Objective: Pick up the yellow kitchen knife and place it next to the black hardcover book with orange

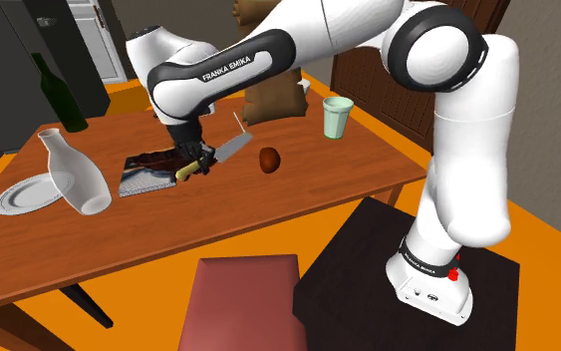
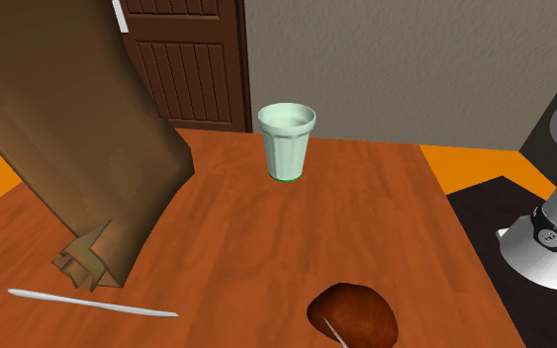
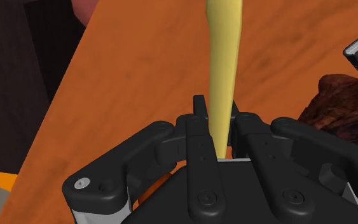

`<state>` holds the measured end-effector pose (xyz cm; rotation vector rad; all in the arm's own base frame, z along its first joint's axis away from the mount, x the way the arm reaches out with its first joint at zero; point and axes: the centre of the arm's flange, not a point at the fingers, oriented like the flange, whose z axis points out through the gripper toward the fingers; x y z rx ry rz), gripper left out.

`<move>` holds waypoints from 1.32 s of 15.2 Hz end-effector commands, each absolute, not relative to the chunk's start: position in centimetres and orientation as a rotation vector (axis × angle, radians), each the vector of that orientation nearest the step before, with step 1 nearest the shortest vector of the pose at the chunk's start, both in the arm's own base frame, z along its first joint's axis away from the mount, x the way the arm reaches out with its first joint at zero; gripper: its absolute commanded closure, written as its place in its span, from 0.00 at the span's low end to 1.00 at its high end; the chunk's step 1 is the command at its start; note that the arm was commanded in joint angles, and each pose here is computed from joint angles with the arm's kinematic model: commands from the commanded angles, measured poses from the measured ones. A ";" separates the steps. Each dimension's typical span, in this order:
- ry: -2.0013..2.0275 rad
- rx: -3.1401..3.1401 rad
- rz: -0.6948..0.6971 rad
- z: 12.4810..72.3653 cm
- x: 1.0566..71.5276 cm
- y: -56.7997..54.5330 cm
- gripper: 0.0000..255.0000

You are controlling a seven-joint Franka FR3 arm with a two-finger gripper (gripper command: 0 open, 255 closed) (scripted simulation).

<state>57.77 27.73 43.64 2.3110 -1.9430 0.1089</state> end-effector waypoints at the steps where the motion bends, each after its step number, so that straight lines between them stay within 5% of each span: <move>1: -1.944 2.310 0.108 43.5 58.4 30.3 1.00; 11: -1.944 2.310 0.108 43.7 60.8 42.7 1.00; 20: -1.944 2.310 0.108 38.9 60.8 42.7 1.00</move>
